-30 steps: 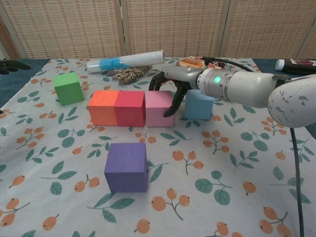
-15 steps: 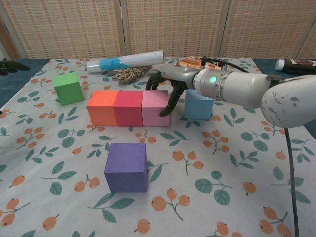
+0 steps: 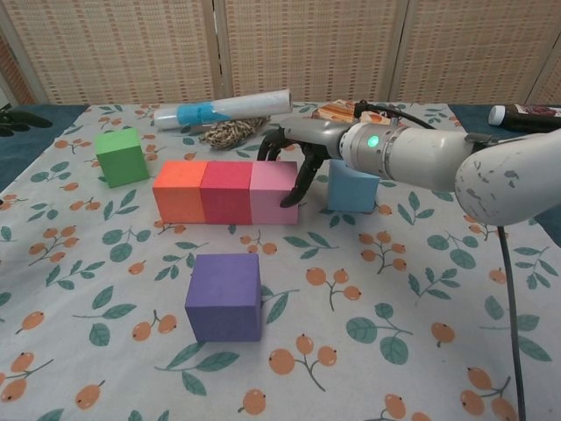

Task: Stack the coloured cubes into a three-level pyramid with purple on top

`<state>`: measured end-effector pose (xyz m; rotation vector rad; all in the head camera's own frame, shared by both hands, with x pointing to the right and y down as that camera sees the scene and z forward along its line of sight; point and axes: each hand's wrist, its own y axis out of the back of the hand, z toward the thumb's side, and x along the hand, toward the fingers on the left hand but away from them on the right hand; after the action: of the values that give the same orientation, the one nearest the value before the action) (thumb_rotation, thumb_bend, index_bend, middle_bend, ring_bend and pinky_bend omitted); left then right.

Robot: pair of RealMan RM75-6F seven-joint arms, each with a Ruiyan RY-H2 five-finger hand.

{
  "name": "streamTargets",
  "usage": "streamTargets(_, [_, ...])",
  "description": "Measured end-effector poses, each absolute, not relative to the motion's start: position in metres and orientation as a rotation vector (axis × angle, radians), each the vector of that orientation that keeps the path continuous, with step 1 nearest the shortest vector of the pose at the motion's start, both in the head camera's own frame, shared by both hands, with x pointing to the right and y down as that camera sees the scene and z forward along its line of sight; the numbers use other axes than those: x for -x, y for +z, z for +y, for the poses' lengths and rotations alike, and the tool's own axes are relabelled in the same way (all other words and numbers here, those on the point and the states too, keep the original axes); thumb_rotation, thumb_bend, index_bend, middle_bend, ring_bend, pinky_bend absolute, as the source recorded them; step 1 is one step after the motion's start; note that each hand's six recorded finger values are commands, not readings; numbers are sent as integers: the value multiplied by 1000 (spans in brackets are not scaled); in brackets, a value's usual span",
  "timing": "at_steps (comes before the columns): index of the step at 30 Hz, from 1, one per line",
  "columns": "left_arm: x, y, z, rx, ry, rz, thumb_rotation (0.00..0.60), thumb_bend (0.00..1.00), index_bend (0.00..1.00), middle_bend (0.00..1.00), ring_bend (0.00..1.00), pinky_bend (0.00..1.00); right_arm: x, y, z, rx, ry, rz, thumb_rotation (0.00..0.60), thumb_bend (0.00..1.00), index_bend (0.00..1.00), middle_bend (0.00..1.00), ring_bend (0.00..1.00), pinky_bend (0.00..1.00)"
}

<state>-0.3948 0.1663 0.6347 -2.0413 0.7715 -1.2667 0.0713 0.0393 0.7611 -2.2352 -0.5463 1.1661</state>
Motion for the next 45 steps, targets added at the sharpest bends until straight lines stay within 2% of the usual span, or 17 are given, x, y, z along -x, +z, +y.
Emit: streamTargets(45, [397, 636, 168, 2048, -1271, 771, 600, 346, 0, 0, 0, 96, -67, 762, 42, 2276, 1181, -555, 600, 80, 346, 283, 0, 0])
